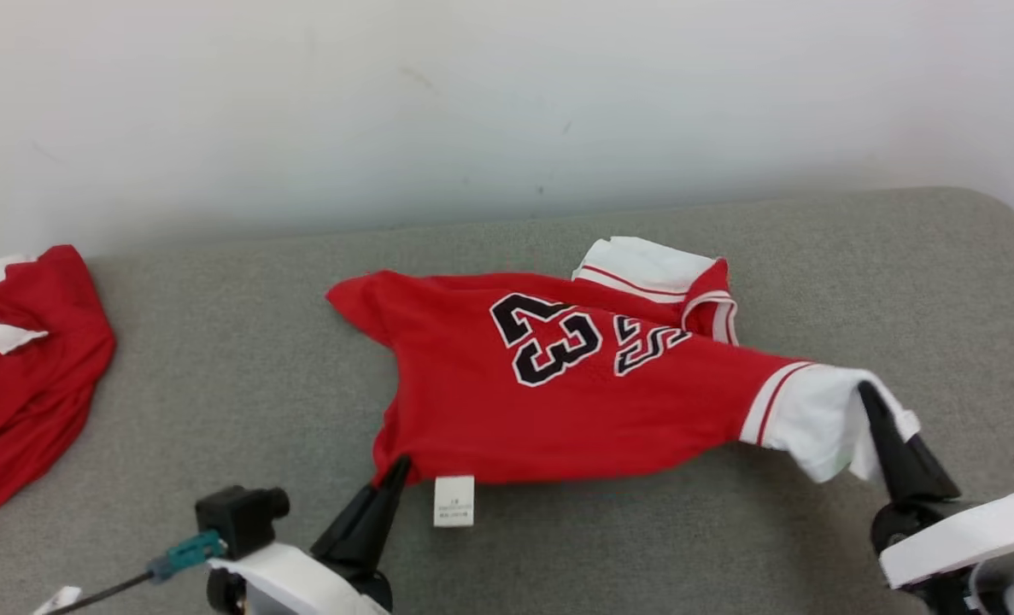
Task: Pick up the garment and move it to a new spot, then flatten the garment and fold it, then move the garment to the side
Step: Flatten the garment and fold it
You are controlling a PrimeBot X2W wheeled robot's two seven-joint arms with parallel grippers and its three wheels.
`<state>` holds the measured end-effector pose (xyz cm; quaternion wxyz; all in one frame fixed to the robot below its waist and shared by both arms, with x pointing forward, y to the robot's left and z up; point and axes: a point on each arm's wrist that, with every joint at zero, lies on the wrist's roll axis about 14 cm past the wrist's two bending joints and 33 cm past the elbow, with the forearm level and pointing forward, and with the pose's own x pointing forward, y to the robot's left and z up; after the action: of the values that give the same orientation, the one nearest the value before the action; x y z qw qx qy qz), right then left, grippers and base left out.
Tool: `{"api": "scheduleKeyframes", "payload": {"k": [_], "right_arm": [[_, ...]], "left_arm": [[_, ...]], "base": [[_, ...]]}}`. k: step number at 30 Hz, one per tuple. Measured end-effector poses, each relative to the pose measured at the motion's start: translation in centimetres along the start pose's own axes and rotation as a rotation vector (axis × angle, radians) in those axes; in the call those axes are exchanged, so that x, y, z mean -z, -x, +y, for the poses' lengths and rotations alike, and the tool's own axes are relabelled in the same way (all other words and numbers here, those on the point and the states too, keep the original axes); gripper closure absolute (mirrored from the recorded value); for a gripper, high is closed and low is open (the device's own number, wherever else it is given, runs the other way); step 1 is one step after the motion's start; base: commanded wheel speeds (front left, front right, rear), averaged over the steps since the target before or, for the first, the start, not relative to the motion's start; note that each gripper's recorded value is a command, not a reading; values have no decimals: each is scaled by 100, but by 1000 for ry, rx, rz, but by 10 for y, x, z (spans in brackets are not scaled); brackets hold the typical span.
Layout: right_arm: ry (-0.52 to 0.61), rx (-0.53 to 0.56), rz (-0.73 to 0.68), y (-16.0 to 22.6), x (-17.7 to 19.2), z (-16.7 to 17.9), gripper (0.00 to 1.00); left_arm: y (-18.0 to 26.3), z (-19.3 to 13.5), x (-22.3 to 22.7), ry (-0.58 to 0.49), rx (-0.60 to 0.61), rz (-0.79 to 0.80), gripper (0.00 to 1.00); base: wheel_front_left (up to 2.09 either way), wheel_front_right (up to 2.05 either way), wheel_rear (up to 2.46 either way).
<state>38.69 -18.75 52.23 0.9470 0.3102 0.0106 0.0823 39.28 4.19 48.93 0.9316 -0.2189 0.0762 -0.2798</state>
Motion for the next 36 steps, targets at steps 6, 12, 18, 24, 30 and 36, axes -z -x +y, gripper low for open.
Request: {"api": "scheduleKeyframes", "payload": {"k": [6, 12, 18, 24, 30, 36], "right_arm": [[-25, -144, -158, 13, -79, 38, 100], [13, -271, -309, 36, -149, 74, 100], [81, -332, -409, 57, -202, 95, 100], [137, -378, -434, 49, -230, 117, 100], [128, -355, -367, -12, -228, 118, 100], [133, -306, -338, -103, -229, 119, 100]], "left_arm": [[10, -46, -71, 58, 142, -125, 100], [29, -98, -142, 56, 287, -209, 100], [40, -133, -203, -48, 378, -265, 100], [25, -139, -236, -135, 397, -274, 100], [-24, -101, -254, -185, 327, -263, 100], [-95, -43, -273, -387, 213, -285, 100]], "base": [[0, 0, 0], [0, 0, 0], [0, 0, 0], [0, 0, 0], [0, 0, 0], [0, 0, 0]]}}
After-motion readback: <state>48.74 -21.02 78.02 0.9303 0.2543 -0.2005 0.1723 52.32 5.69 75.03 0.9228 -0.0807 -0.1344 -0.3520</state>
